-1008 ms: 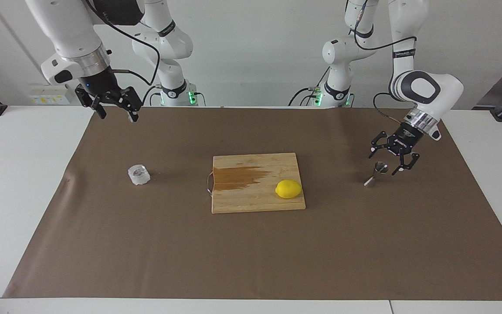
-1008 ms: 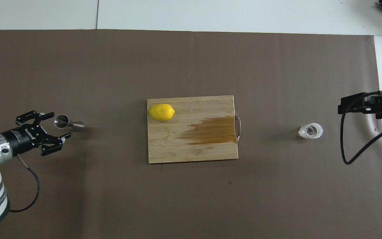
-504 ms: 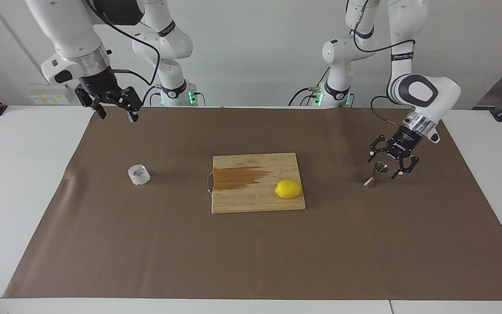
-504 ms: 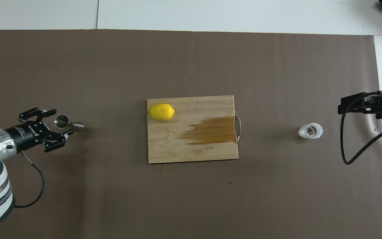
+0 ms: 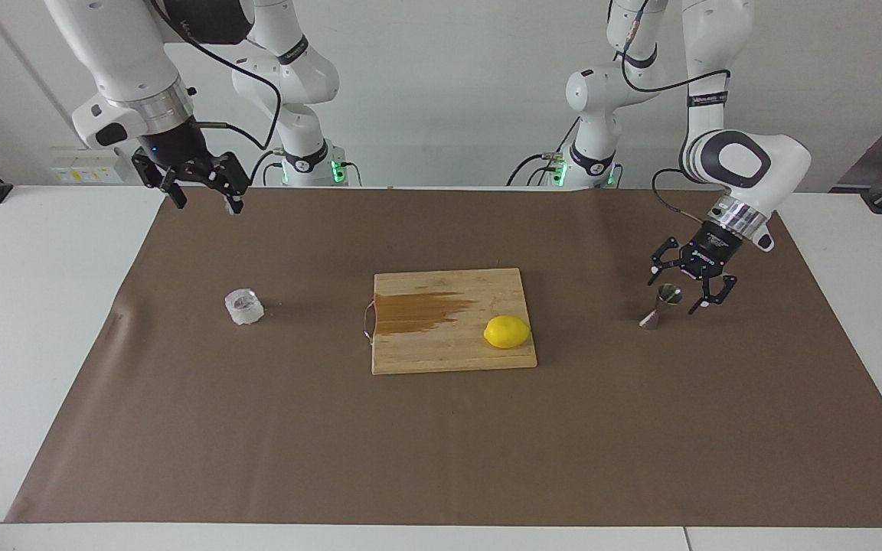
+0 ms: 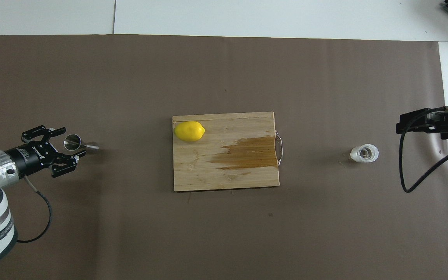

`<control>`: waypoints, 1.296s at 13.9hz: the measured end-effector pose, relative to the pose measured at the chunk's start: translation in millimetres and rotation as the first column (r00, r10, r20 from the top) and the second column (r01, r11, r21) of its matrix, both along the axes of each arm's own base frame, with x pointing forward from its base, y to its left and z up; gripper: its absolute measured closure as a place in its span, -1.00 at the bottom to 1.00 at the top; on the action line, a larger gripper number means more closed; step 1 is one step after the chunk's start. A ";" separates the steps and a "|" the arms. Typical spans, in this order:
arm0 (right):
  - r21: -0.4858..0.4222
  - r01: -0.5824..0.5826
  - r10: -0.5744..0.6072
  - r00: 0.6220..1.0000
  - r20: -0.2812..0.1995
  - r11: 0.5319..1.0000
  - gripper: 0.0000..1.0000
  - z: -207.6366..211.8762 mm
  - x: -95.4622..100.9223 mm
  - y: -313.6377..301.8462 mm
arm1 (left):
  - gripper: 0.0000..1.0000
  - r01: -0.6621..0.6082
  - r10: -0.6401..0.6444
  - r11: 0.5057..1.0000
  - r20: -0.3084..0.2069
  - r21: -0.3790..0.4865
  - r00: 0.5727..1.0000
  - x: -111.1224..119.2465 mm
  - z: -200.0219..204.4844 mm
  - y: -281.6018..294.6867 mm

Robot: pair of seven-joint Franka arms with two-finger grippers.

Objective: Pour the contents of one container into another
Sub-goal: 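Lift the metal cup with the left gripper toward the cutting board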

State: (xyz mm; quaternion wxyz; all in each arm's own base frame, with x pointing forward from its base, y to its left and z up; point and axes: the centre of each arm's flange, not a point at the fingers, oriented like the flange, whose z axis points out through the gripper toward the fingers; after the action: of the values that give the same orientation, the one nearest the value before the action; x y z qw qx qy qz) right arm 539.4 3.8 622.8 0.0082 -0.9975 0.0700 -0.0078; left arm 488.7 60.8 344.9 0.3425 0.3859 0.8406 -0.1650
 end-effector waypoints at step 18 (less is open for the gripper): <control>0.000 0.000 0.000 1.000 0.000 1.000 -1.00 0.0 0.0 0.0 | -0.02 0.064 -0.061 0.996 0.040 -0.059 0.997 24.9 35.4 -23.8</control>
State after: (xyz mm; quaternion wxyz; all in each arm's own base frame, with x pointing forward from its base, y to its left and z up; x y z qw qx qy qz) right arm 539.4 3.8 622.8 0.0082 -0.9975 0.0700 -0.0078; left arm 513.6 37.0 380.3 0.3647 0.4045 0.8160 -0.1936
